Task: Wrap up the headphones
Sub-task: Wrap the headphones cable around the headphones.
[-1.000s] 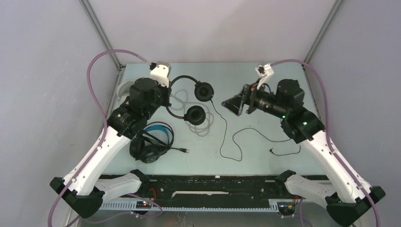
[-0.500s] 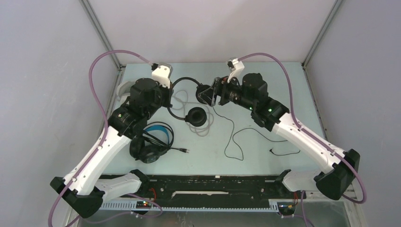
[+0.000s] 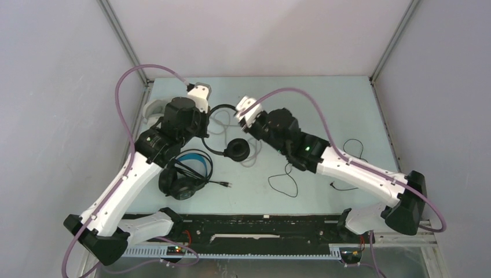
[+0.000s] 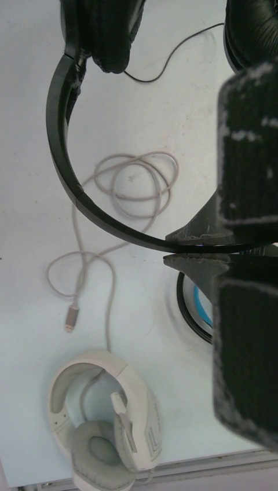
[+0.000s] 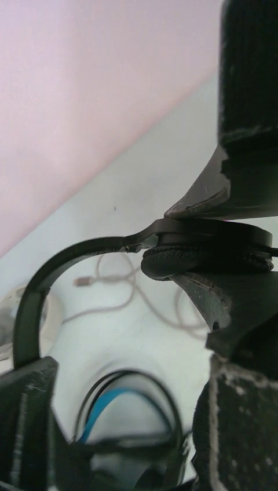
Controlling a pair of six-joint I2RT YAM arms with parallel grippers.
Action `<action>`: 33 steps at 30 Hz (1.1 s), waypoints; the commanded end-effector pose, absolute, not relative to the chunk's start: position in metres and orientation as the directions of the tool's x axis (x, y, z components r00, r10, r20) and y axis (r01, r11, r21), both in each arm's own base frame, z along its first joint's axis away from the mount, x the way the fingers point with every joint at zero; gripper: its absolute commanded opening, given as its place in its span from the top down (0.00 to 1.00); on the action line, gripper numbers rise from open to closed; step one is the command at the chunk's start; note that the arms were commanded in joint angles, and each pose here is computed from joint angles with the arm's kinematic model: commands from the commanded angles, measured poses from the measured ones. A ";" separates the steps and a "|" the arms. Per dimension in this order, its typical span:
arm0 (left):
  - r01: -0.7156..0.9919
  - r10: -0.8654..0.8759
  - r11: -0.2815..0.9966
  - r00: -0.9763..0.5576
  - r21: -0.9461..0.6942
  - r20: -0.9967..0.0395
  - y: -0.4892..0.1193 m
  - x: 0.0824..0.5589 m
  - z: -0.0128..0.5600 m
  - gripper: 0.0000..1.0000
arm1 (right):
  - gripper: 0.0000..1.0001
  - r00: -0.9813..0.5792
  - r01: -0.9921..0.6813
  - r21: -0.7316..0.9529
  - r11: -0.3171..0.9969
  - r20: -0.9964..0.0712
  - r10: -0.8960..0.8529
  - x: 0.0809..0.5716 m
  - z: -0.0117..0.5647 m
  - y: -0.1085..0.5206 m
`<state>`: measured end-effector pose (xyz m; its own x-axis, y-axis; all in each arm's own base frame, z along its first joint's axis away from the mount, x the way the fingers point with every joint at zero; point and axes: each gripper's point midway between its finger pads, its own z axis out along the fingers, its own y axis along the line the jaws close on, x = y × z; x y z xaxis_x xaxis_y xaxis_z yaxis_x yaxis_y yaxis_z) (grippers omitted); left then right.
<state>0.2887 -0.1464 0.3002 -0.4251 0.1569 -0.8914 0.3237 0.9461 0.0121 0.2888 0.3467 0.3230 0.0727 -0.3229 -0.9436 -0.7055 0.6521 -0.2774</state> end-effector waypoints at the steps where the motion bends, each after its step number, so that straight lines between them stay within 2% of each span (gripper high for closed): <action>1: 0.377 0.071 0.922 -0.396 -0.091 -0.915 -0.169 0.289 0.326 1.00 | 0.89 0.363 -0.609 -0.623 0.492 -0.770 -0.525 0.280 0.320 0.370; 5: 0.391 0.046 0.912 -0.400 -0.126 -0.915 -0.175 0.287 0.327 1.00 | 0.86 0.361 -0.626 -0.617 0.476 -0.771 -0.525 0.274 0.310 0.380; 6: 0.382 0.049 0.916 -0.407 -0.121 -0.912 -0.173 0.288 0.325 1.00 | 0.82 0.350 -0.625 -0.611 0.486 -0.776 -0.526 0.274 0.311 0.378; 8: 0.343 0.063 0.935 -0.415 -0.092 -0.907 -0.165 0.292 0.321 1.00 | 0.65 0.328 -0.630 -0.595 0.498 -0.786 -0.524 0.271 0.313 0.371; 10: 0.312 0.073 0.948 -0.426 -0.071 -0.902 -0.157 0.295 0.317 1.00 | 0.53 0.305 -0.671 -0.565 0.479 -0.800 -0.517 0.260 0.313 0.362; 15: 0.294 0.079 0.954 -0.440 -0.060 -0.894 -0.153 0.300 0.316 1.00 | 0.27 0.361 -0.777 -0.520 0.356 -0.830 -0.425 0.216 0.329 0.343; 23: 0.299 0.085 0.952 -0.453 -0.061 -0.887 -0.156 0.304 0.318 1.00 | 0.24 0.541 -0.764 -0.625 0.160 -0.755 -0.369 0.172 0.335 0.344; 27: 0.304 0.090 0.951 -0.464 -0.063 -0.882 -0.158 0.303 0.317 1.00 | 0.20 0.634 -0.709 -0.704 0.042 -0.662 -0.401 0.162 0.318 0.357; 33: 0.312 0.099 0.948 -0.475 -0.062 -0.874 -0.159 0.302 0.317 1.00 | 0.20 0.708 -0.600 -0.799 -0.041 -0.506 -0.493 0.168 0.296 0.370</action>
<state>0.2961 -0.1510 0.2753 -0.5407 0.1762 -0.8225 0.3080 0.9514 0.0013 0.1599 0.3660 0.3052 0.6345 -0.4294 -0.6427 -0.7040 0.0222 -0.7099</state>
